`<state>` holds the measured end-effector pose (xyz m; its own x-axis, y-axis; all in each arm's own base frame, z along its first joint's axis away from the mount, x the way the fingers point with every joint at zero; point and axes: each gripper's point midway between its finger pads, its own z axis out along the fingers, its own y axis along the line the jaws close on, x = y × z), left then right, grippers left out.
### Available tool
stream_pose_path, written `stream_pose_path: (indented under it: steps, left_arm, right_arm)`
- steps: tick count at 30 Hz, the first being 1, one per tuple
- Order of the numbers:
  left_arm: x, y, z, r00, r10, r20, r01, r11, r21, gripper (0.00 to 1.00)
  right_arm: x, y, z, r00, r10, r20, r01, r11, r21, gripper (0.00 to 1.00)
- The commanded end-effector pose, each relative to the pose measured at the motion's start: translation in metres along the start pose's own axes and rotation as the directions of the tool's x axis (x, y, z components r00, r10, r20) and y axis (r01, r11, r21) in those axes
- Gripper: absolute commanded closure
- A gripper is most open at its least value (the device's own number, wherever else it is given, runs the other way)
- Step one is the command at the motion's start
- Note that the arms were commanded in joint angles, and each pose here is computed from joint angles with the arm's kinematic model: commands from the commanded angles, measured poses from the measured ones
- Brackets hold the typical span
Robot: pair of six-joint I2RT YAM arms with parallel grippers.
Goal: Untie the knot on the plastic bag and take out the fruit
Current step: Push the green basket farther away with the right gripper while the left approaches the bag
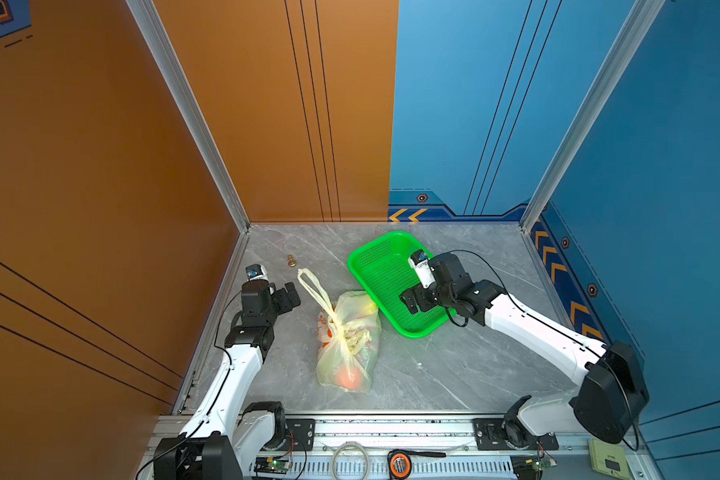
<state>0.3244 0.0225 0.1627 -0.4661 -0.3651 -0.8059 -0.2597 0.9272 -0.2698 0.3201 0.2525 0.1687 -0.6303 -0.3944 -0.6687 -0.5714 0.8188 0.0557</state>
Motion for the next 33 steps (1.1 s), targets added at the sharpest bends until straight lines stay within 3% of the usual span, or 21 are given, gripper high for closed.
stream_pose_path:
  steps: [1,10,24,33]
  left_arm:
    - [0.028,0.001,-0.008,0.993,-0.074,-0.095,0.077,0.997,0.023,0.02]
    - [0.041,0.003,-0.025,0.988,-0.079,-0.132,0.081,0.997,0.014,0.02]
    - [0.051,-0.005,-0.022,0.982,-0.070,-0.178,0.075,0.997,0.023,0.02]
    - [0.051,-0.010,-0.020,0.980,-0.054,-0.190,0.061,0.998,0.028,0.02]
  right_arm:
    - [0.008,0.018,0.009,0.996,0.000,-0.085,-0.004,0.999,-0.051,0.09]
    - [0.014,0.053,0.036,0.982,-0.073,-0.174,0.054,0.992,-0.111,0.24]
    - [0.030,0.056,0.064,0.963,-0.080,-0.257,0.053,0.993,-0.107,0.54]
    - [0.031,0.041,0.070,0.962,-0.010,-0.272,-0.004,0.999,-0.053,0.86]
